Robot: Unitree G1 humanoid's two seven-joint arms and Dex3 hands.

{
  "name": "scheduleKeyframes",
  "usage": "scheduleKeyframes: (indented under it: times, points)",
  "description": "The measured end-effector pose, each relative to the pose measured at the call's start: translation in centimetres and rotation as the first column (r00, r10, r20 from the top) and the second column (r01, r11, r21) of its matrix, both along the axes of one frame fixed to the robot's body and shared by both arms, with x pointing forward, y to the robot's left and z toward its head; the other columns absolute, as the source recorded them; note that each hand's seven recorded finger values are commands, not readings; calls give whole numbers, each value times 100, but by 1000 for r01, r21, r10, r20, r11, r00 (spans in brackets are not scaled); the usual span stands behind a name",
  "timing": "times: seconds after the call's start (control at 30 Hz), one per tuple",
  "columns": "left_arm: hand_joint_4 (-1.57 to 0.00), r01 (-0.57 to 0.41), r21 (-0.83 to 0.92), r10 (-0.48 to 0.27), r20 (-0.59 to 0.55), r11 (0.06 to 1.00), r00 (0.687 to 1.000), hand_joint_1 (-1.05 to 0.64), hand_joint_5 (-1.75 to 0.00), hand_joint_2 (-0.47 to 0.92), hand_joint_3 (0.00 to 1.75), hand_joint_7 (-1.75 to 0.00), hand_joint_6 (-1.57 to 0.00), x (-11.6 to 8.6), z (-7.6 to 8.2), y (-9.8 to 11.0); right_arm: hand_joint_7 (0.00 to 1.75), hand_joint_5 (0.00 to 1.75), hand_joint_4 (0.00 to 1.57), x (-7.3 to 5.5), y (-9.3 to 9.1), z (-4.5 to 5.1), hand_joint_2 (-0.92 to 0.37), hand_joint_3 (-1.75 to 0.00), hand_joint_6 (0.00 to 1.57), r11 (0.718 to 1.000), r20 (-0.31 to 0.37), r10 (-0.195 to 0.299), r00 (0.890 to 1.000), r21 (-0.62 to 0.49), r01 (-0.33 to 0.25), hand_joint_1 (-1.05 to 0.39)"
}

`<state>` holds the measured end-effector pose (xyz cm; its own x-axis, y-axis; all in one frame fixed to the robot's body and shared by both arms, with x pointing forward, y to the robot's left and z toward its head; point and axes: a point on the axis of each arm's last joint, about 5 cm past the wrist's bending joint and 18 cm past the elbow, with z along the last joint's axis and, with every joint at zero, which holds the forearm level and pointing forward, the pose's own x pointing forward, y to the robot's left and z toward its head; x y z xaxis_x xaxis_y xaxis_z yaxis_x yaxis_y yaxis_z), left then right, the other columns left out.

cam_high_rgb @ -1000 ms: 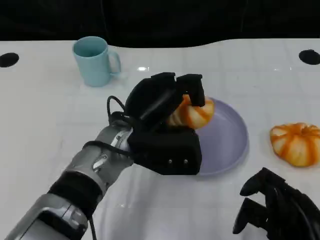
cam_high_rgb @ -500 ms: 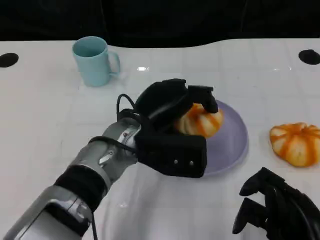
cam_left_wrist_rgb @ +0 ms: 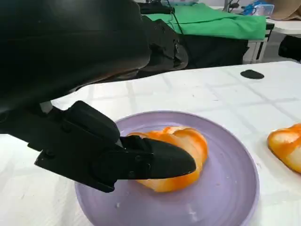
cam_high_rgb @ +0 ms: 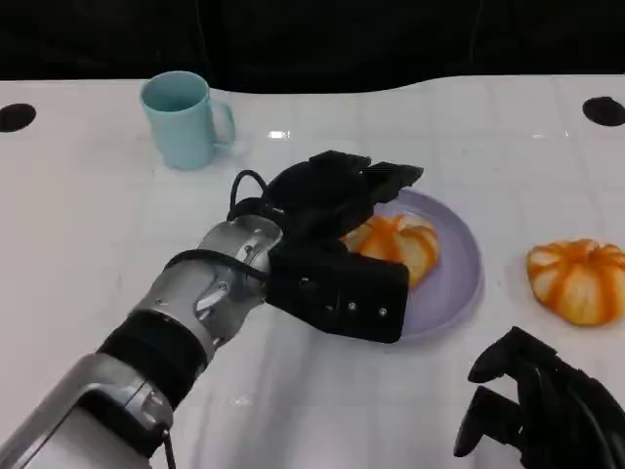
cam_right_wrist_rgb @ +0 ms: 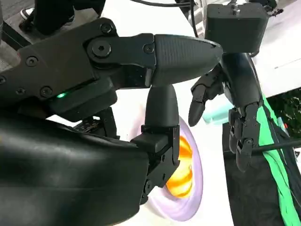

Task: Grasp the bread from the table and place it into the plate.

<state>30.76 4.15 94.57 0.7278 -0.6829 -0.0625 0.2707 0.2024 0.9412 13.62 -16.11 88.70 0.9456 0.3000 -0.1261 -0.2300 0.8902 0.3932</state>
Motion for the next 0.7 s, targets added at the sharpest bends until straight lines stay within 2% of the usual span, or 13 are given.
scheduleKeyframes:
  times: [0.37,0.7]
  points:
    - [0,9,-3,-9,-11,1000,1000,-98,0,92,61,-3,-5,-28,69,65,171,175,62,-1,-1,0,-92,-47,38,1000,0,-1,1000,4,1,-52]
    - [-3,-20,-182,-8,-149,983,989,-94,-1,92,55,-2,-6,-114,-24,293,170,175,62,-1,0,1,-92,-49,38,1000,0,0,1000,4,0,-52]
